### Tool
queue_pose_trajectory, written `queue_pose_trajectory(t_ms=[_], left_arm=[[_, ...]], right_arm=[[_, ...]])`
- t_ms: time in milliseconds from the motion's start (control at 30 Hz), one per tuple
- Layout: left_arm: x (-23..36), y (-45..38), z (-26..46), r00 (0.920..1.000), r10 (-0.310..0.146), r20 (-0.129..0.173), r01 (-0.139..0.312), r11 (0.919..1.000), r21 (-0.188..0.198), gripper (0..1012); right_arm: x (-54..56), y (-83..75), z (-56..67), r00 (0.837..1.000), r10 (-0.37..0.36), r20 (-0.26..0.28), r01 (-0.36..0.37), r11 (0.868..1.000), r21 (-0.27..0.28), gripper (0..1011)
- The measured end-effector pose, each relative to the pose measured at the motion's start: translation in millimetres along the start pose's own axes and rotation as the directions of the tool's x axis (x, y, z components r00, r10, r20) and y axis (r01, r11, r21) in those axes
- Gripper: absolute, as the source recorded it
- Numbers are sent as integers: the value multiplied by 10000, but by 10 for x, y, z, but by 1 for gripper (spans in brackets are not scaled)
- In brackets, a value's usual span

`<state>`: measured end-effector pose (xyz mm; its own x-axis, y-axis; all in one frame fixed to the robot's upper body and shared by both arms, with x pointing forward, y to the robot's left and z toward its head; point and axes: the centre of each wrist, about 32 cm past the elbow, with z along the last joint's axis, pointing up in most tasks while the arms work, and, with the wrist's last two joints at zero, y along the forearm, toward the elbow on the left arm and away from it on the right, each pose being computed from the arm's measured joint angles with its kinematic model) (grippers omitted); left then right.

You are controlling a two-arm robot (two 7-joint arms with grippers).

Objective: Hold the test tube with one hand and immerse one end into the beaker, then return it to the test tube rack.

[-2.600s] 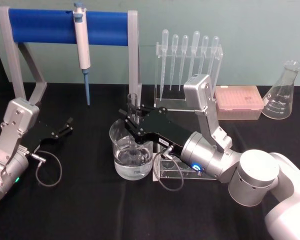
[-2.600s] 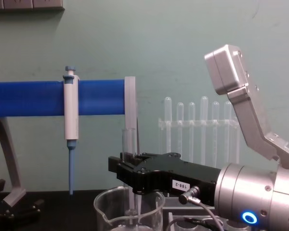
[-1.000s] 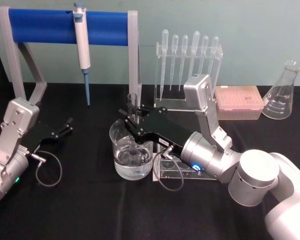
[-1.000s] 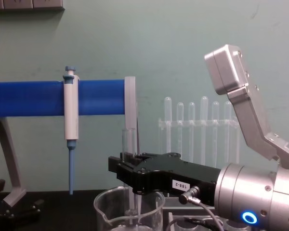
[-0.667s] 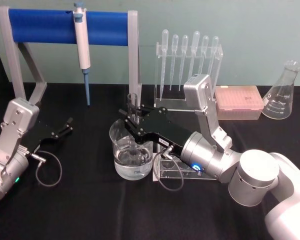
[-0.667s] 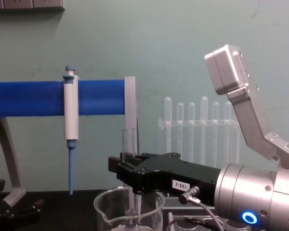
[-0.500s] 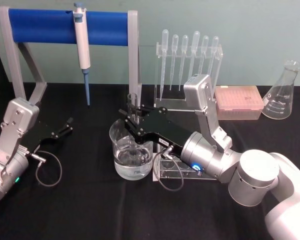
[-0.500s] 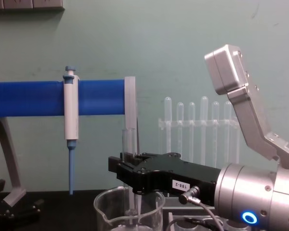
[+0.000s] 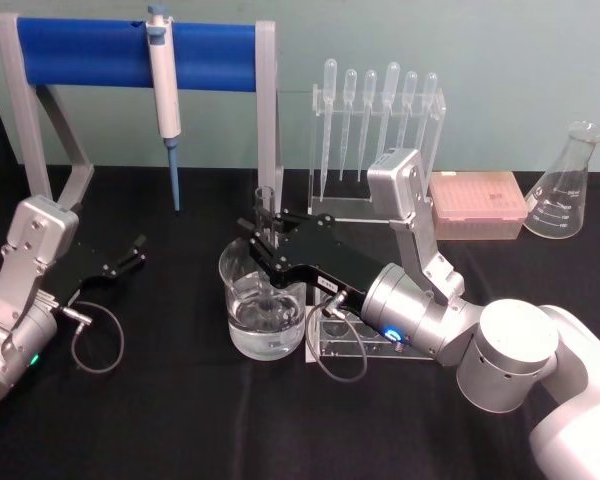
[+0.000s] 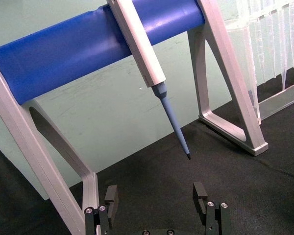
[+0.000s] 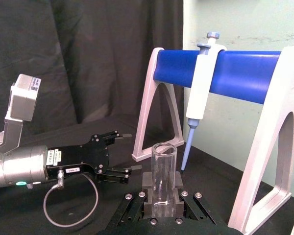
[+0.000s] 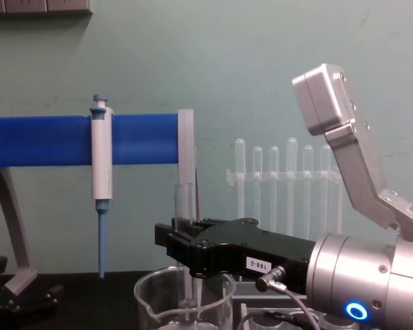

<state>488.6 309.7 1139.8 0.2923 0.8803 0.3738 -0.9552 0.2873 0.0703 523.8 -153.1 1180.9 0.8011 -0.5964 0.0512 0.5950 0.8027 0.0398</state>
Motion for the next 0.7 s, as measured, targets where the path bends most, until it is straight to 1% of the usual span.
queue_pose_trajectory(t_ms=[700], left_arm=[[0,0,0,10000,-1,0,1,10000,0,1000]], right_arm=[[0,0,0,10000,0,-1,0,10000,0,224]])
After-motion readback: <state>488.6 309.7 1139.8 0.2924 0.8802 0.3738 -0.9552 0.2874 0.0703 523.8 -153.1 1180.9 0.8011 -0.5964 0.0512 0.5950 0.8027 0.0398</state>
